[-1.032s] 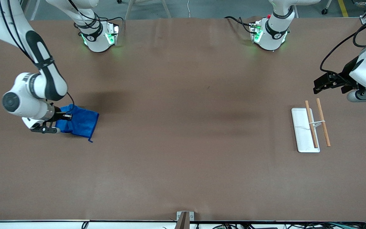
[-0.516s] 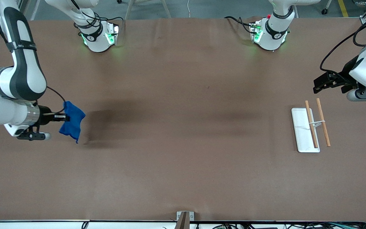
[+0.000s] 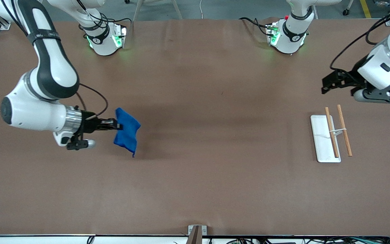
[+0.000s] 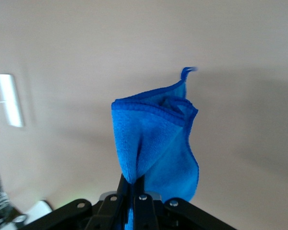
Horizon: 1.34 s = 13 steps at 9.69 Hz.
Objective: Right arm passes towel to left arm to hang
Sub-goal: 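Carry the towel toward the left gripper while the left gripper approaches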
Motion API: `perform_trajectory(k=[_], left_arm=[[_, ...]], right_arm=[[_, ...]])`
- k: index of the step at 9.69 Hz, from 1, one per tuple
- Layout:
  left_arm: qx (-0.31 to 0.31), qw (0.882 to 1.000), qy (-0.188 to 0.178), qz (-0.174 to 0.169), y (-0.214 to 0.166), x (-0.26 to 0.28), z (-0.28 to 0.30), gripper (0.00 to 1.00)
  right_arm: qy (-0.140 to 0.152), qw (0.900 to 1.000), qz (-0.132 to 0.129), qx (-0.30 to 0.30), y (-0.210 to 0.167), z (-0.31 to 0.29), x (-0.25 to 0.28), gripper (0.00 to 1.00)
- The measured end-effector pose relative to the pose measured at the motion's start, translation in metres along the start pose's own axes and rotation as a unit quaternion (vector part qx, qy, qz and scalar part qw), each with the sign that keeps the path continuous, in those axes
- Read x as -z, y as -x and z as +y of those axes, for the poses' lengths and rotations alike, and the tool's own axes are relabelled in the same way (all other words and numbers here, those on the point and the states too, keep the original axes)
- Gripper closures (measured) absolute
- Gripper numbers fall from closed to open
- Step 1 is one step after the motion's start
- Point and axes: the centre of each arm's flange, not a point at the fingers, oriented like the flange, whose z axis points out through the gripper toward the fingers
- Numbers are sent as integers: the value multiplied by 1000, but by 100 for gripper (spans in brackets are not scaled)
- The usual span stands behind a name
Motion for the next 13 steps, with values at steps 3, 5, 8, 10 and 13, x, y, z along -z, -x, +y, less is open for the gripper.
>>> perform_trajectory(k=[3, 5, 8, 10, 13], left_arm=[[-5, 992, 116, -50, 4, -32, 22, 0], [-33, 976, 199, -87, 7, -67, 30, 0], [-64, 930, 337, -132, 12, -135, 33, 0], [-60, 896, 414, -148, 15, -178, 34, 2], [-53, 858, 492, -135, 13, -222, 38, 2]], right_arm=[[-130, 991, 8, -9, 30, -105, -64, 94], [-197, 980, -10, -27, 52, -148, -100, 94], [-305, 951, -28, -41, 63, -193, -113, 94], [-354, 933, -40, -55, 70, -219, -121, 94], [-408, 908, -53, -75, 80, -250, -120, 94]])
